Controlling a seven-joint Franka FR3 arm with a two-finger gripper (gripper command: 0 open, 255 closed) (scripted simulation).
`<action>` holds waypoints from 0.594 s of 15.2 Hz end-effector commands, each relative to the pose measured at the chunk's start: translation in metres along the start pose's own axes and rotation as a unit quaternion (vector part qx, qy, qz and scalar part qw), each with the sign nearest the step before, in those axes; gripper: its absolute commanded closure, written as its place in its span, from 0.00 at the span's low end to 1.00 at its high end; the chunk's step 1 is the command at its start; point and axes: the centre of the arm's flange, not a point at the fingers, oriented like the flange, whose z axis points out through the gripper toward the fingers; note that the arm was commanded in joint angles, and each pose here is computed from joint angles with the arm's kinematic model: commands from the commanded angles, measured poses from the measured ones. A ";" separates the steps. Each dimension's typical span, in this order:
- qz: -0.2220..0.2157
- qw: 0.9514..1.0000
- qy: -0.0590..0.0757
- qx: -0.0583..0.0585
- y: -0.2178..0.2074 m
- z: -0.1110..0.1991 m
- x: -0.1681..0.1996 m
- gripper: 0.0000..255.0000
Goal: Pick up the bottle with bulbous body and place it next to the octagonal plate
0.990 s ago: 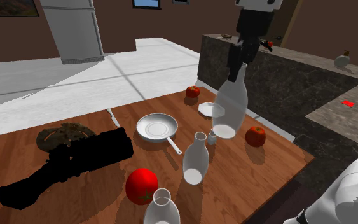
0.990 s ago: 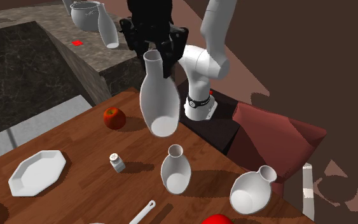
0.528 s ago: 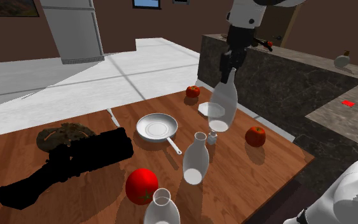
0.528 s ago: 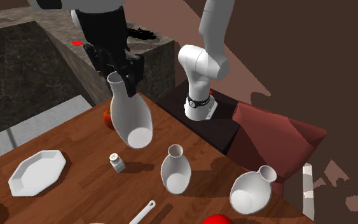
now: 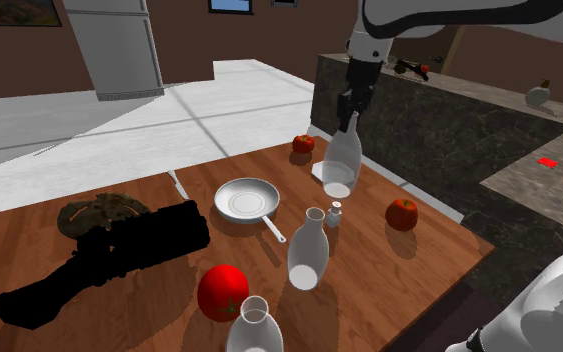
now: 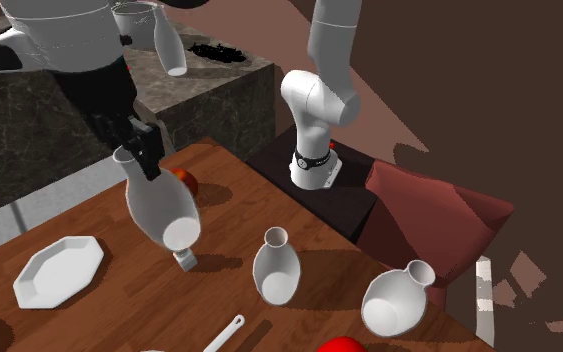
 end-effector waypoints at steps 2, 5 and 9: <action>-0.001 1.000 0.001 0.000 0.031 0.020 0.022 1.00; -0.001 1.000 0.001 0.000 0.059 0.037 0.043 1.00; -0.001 1.000 0.001 0.000 0.096 0.061 0.072 1.00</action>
